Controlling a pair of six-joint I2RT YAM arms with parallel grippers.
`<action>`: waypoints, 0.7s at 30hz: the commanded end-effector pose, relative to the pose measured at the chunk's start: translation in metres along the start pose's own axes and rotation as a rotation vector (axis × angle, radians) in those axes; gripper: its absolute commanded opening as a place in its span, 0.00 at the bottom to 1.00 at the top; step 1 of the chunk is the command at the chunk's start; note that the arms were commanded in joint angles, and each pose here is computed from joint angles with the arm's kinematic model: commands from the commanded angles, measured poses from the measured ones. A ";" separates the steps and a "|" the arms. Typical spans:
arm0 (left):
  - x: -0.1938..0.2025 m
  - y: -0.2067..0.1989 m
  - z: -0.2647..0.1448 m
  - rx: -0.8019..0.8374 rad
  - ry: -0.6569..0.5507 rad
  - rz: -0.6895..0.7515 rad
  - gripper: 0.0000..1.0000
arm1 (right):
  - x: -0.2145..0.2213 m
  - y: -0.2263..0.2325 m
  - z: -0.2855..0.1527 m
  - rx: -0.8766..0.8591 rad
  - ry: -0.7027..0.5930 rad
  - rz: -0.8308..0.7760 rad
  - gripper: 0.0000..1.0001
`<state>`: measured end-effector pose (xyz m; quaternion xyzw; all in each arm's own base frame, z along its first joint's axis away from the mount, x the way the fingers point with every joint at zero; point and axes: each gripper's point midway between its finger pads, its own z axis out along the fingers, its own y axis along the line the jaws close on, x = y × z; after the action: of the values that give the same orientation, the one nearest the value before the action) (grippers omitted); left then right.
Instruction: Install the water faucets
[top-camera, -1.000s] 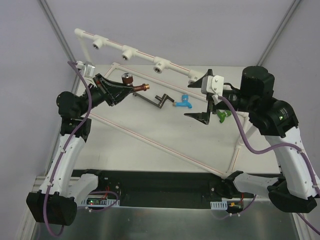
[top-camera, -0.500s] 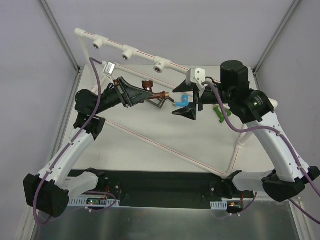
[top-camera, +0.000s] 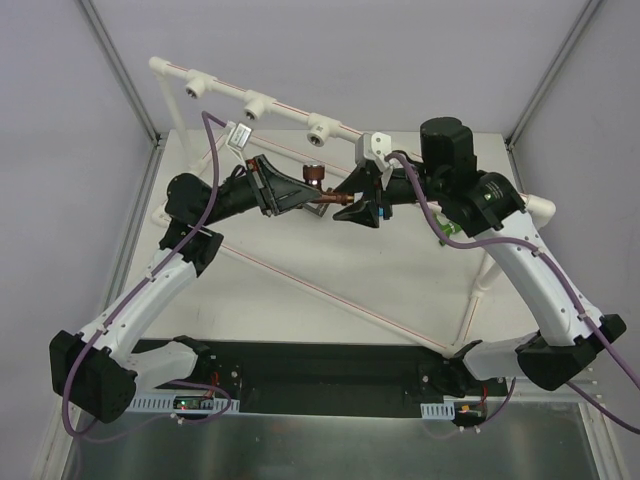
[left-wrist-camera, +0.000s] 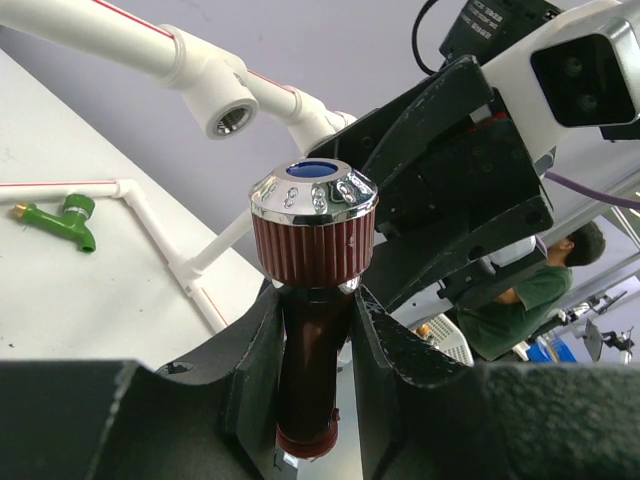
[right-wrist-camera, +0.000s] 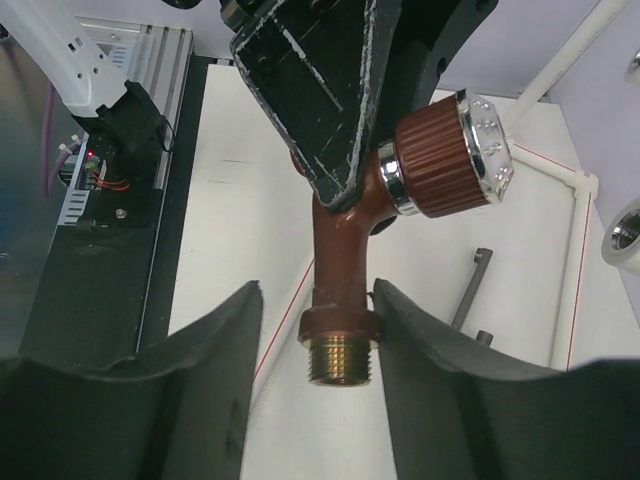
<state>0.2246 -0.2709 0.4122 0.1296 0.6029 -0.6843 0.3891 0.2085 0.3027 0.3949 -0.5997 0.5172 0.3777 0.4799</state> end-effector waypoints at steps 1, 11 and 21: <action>-0.015 -0.031 0.006 0.085 -0.034 0.114 0.00 | -0.015 0.005 0.003 -0.042 -0.050 -0.031 0.46; -0.008 -0.033 0.008 0.106 0.012 0.124 0.31 | -0.012 0.007 0.003 -0.044 -0.045 -0.028 0.02; 0.002 -0.036 0.015 0.147 0.099 0.098 0.57 | -0.014 0.009 0.001 -0.047 -0.054 -0.040 0.02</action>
<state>0.2204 -0.2837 0.4191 0.1700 0.5957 -0.6893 0.3757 0.2081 0.3067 0.3886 -0.6012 0.5197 0.3848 0.4694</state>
